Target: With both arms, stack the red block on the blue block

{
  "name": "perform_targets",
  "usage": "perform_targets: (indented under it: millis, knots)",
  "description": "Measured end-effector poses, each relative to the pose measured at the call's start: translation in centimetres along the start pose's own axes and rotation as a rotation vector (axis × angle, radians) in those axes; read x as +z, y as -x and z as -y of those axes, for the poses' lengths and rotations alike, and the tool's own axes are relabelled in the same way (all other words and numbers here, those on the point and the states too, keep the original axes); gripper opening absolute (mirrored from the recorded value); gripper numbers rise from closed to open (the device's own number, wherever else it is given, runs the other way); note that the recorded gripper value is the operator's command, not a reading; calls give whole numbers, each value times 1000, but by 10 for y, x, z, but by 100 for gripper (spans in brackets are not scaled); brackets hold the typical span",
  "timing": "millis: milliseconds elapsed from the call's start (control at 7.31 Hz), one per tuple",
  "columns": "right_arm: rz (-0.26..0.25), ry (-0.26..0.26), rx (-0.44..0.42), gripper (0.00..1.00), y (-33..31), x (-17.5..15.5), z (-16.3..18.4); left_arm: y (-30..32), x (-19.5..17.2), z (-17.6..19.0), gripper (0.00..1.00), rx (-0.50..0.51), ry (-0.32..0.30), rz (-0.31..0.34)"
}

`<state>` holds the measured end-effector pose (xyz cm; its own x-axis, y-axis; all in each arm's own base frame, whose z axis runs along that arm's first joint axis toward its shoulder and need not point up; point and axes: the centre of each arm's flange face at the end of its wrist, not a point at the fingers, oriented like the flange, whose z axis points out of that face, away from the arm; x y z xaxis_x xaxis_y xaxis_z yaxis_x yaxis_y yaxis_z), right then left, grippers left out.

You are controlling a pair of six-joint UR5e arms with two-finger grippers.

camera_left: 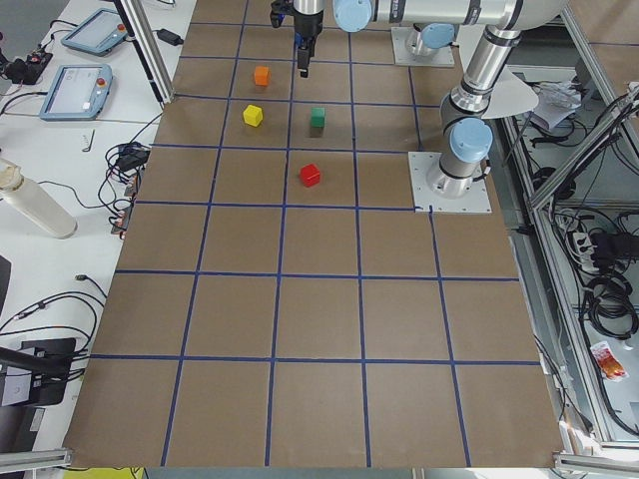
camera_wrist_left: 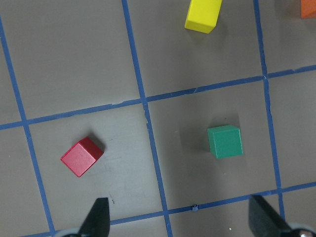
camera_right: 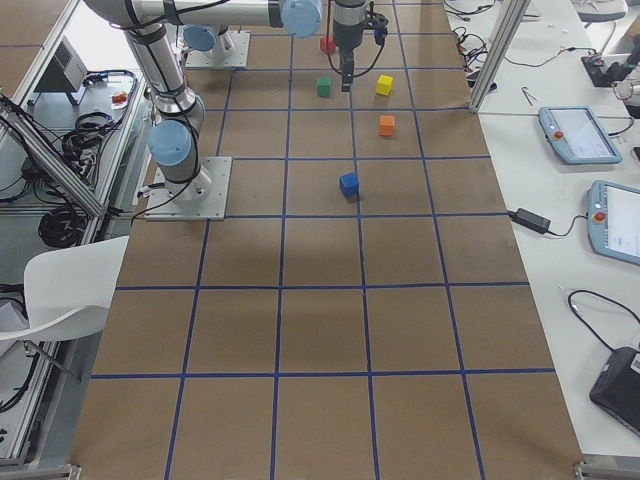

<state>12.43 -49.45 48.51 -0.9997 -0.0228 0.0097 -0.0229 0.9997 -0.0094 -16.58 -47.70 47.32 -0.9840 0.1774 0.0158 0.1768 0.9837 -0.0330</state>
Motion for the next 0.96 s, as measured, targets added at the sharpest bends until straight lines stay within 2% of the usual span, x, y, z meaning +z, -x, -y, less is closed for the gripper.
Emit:
perform_targets:
  millis: [547,958]
  knots:
    - [9,-14,0,100,0,-8,11,3,6,-1,100,7,8,-1]
    - [8,-10,0,100,0,-8,11,66,48,-9,100,-29,20,-5]
